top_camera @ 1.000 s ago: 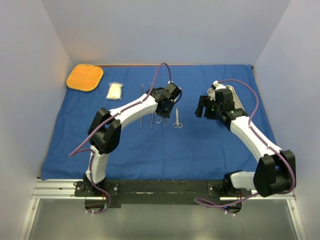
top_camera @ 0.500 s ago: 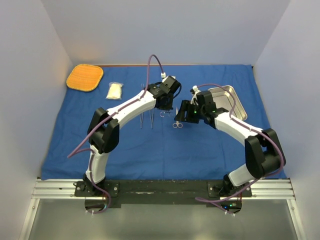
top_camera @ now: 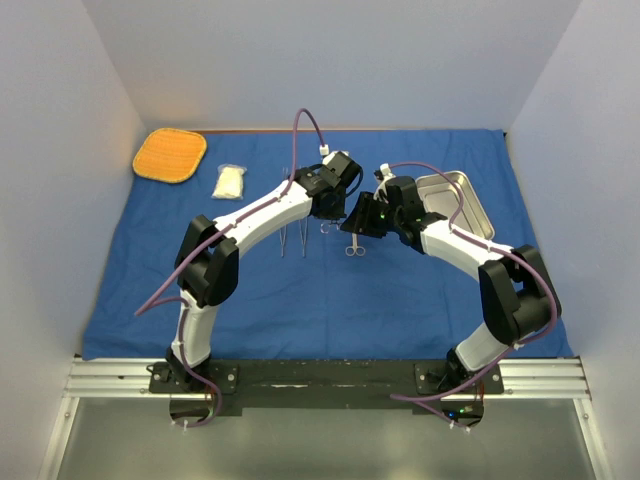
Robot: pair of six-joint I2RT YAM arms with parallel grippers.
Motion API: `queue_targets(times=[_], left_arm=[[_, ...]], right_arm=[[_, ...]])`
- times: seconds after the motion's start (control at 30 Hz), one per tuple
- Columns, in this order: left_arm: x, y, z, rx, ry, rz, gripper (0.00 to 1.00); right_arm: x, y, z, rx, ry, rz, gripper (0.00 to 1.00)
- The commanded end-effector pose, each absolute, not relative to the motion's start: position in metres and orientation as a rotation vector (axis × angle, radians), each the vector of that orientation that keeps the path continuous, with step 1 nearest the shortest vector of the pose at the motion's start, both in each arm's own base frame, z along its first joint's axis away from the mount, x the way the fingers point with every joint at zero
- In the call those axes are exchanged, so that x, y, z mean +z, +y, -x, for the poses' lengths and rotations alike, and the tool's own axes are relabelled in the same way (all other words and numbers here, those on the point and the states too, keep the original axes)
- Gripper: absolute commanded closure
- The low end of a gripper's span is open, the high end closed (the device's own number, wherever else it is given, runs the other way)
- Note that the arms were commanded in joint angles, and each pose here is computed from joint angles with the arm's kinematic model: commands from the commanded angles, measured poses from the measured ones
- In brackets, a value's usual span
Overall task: Open and lay out the surgical kit
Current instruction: Place the medical item in the surgical kit.
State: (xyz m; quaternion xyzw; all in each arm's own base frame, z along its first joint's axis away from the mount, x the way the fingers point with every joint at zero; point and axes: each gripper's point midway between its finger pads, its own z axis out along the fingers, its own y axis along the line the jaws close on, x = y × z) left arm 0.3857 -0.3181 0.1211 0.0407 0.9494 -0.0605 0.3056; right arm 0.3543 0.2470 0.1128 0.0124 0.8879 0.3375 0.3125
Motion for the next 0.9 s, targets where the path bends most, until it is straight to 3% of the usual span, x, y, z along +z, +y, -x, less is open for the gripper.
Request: queue_targets(times=[0.0, 0.23, 0.53, 0.7, 0.77, 0.8, 0.87], left_arm=[[0.144, -0.318, -0.392, -0.194, 2.449, -0.059, 1.0], [0.144, -0.319, -0.391, -0.196, 2.447, -0.069, 1.0], [0.147, -0.321, -0.39, -0.209, 2.441, -0.099, 1.0], [0.153, -0.322, -0.391, -0.222, 2.428, -0.123, 1.0], [0.156, -0.323, -0.391, -0.229, 2.419, -0.158, 0.94], [0.157, -0.322, -0.39, -0.233, 2.416, -0.172, 0.82], [0.16, -0.321, -0.388, -0.227, 2.404, -0.207, 0.69]], right_arm=[[0.134, 0.259, -0.372, 0.914, 2.254, -0.025, 0.62], [0.126, 0.259, -0.376, 0.855, 2.262, -0.032, 0.78], [0.118, 0.26, -0.38, 0.8, 2.269, -0.039, 0.89], [0.111, 0.258, -0.38, 0.753, 2.299, -0.01, 1.0], [0.112, 0.254, -0.381, 0.715, 2.289, 0.036, 1.0], [0.108, 0.248, -0.375, 0.683, 2.321, 0.054, 1.0], [0.106, 0.24, -0.372, 0.622, 2.332, 0.108, 1.0]])
